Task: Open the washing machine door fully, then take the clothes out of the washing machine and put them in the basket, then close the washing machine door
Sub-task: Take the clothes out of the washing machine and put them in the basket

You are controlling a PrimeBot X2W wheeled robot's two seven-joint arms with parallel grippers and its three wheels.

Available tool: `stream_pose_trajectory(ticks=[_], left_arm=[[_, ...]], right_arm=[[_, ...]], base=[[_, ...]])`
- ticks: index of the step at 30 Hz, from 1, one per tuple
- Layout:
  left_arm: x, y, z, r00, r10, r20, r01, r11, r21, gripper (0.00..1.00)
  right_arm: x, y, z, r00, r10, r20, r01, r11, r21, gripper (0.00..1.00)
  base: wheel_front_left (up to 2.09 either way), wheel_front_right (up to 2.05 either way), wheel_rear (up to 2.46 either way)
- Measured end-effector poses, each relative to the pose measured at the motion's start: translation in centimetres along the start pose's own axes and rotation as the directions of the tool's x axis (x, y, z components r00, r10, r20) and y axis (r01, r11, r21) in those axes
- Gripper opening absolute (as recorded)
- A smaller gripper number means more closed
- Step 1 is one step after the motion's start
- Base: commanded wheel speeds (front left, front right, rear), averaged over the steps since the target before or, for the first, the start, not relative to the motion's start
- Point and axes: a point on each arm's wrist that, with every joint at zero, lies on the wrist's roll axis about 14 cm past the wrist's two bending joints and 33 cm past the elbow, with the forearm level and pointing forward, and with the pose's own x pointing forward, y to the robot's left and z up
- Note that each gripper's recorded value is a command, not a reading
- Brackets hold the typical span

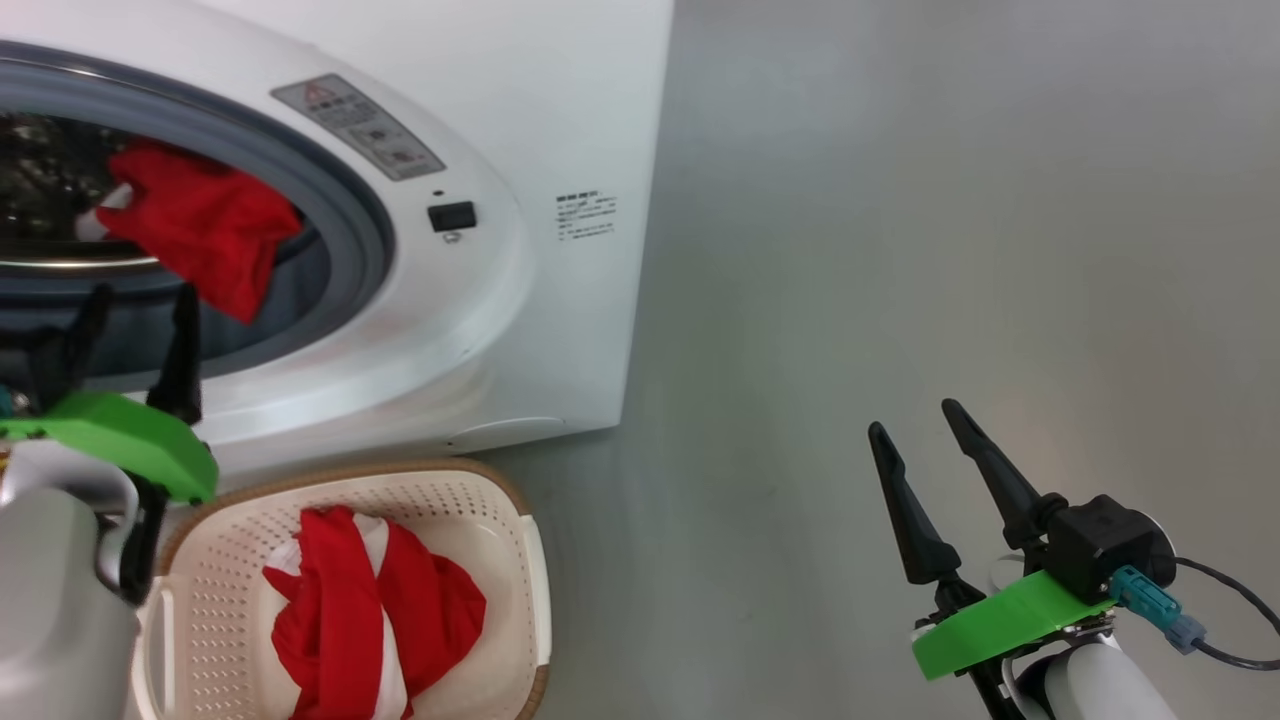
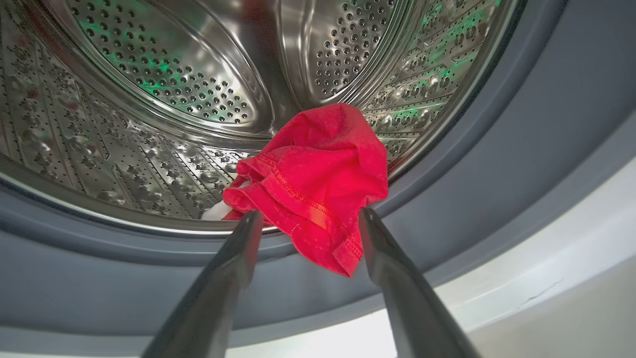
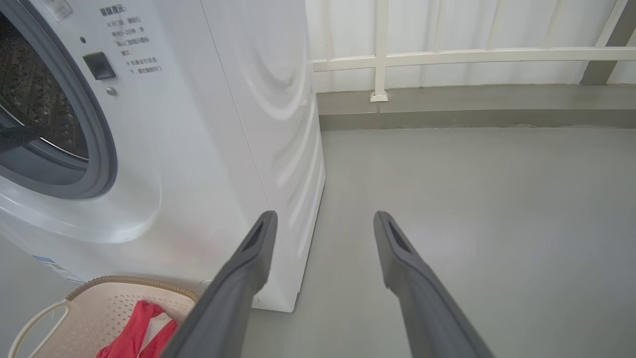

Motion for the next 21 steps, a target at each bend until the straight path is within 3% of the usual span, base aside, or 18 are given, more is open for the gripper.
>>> stream_pose_trajectory(ticks=[21], left_arm=[[7.7, 0.4, -1.6, 0.994, -0.014, -0.109, 0.021, 0.998, 0.061, 1.0]], right_arm=[[1.7, -1.0, -1.6, 0.999, -0.019, -0.041, 0.02, 1.0, 0.004, 1.0]], base=[[0.0, 0.0, 0.0]])
